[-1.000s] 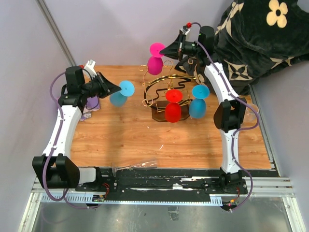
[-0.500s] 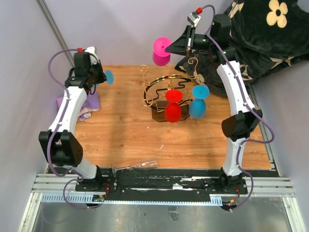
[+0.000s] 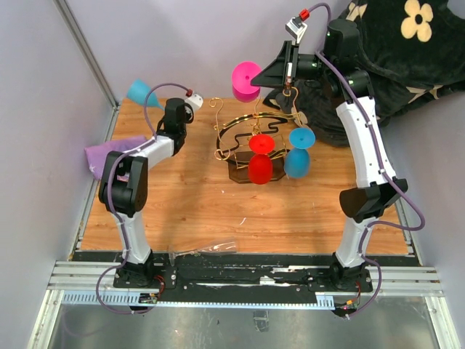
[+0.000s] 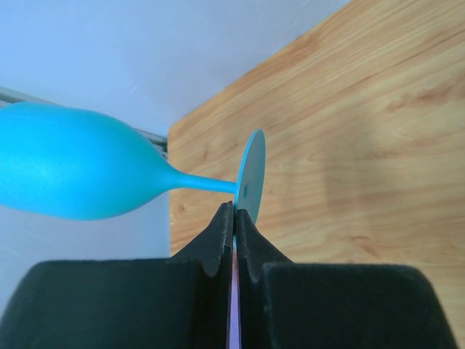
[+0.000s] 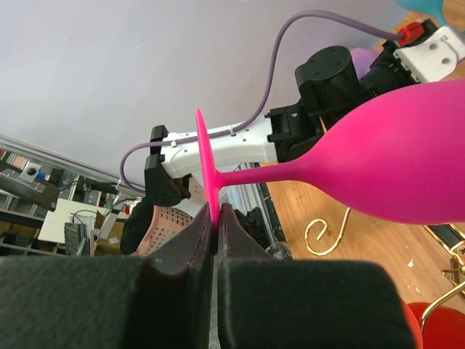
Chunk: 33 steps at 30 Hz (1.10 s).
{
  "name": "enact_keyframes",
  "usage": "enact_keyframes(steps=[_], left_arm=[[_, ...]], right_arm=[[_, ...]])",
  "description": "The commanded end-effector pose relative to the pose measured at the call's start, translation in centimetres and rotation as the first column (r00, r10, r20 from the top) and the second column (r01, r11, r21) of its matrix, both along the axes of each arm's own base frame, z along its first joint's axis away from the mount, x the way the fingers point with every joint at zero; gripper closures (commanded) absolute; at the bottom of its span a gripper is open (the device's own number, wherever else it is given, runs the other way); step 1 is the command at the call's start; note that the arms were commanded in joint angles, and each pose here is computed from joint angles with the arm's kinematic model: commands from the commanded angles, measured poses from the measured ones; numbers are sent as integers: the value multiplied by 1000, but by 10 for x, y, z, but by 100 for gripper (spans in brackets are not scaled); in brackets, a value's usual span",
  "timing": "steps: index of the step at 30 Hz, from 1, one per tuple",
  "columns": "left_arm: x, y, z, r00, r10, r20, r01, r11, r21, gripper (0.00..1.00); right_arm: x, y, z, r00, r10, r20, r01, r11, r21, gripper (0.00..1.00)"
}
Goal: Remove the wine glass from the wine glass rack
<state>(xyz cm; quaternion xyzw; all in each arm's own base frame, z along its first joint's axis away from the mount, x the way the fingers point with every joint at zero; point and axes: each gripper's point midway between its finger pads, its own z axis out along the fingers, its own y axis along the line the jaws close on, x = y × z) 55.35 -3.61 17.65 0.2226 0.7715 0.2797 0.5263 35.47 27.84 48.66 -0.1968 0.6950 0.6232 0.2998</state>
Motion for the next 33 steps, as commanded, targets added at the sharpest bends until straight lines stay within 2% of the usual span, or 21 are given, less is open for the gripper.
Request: enact_keyframes(steps=[1,7,14,19,24,33], left_arm=[[26,18,26,984,-24,174,-3,988,154,100],[32,45,-29,993,-56,101,25,958,286,99],[31,68,-79,999,13,30,-22,945,326,99],[39,77,-84,997,61,54,-78,917,391,100],[44,76,-108,997,81,-13,-70,924,376,99],[39,70,-117,993,114,1,-104,899,425,85]], right_arm=[[-11,1,2,1000,-2,29,3,1000,-22,99],[-14,-1,8,999,-15,37,16,1000,-23,99],[-11,-1,9,999,-14,32,14,1000,-21,99],[-9,-1,8,1000,-13,21,14,1000,-20,99],[-7,-2,6,1000,-19,15,19,1000,-22,99],[5,-10,0,999,-47,2,47,998,-30,99]])
